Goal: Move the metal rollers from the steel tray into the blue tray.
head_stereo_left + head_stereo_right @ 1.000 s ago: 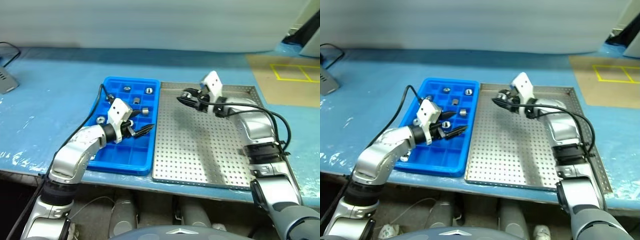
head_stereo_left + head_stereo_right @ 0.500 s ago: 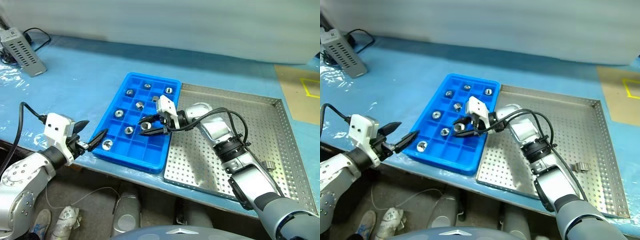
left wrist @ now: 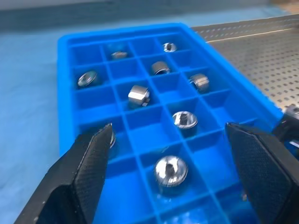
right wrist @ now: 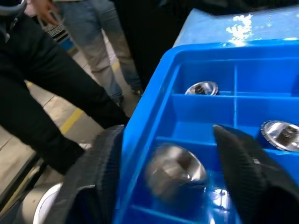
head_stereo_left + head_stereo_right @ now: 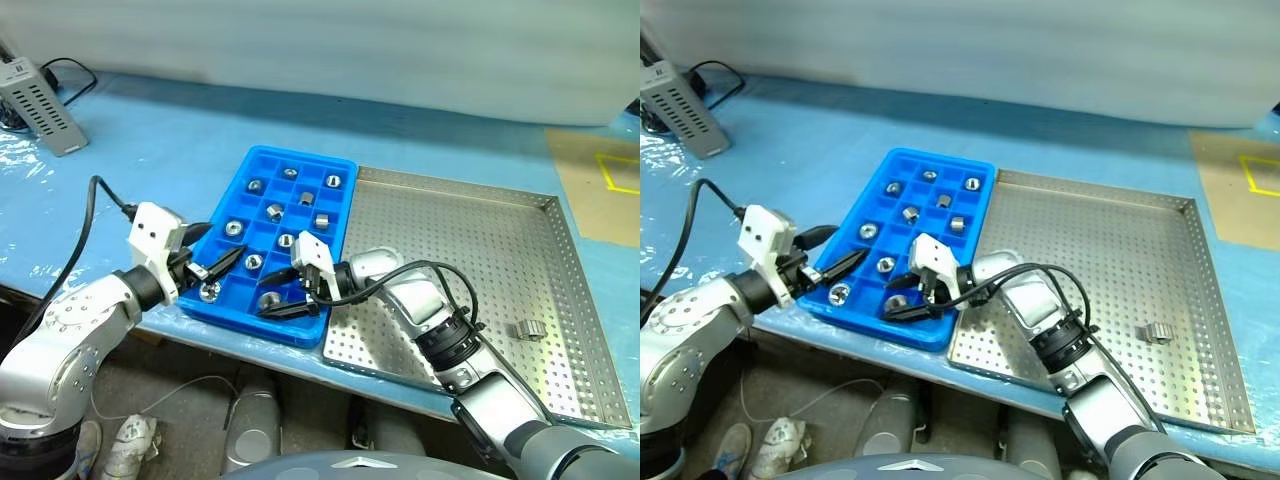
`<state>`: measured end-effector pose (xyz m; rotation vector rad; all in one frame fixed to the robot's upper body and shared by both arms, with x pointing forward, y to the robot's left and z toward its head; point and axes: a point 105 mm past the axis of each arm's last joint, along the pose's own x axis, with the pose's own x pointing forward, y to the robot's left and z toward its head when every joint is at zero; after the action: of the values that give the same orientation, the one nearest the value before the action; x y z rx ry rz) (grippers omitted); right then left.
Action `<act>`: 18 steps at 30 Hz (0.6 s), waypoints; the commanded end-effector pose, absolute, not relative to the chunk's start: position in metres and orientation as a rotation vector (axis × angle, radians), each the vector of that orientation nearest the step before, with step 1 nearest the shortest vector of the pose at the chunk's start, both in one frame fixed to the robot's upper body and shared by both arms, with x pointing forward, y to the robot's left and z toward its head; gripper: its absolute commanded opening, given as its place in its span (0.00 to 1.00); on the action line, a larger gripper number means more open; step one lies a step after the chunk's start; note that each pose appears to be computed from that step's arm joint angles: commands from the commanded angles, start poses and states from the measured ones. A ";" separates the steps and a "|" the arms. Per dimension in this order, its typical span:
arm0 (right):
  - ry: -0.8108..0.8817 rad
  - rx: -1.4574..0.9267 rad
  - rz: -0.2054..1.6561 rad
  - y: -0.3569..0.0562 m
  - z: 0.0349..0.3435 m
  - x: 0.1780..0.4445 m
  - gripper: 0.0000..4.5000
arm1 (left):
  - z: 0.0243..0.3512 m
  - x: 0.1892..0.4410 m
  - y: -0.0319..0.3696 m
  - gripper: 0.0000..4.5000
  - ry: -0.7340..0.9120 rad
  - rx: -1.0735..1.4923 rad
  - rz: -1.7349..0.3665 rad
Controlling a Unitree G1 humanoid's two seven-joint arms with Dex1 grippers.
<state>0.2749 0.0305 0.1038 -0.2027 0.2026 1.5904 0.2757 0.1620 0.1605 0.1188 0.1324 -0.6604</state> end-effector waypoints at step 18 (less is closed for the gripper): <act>0.197 -0.302 0.603 -0.197 0.128 0.296 0.89 | 0.145 0.314 0.033 0.91 0.045 0.104 -1.278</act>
<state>0.2978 -0.1901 0.1050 -0.2812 0.2706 0.6475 0.3173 0.0392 0.1429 0.0758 0.0783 -1.2299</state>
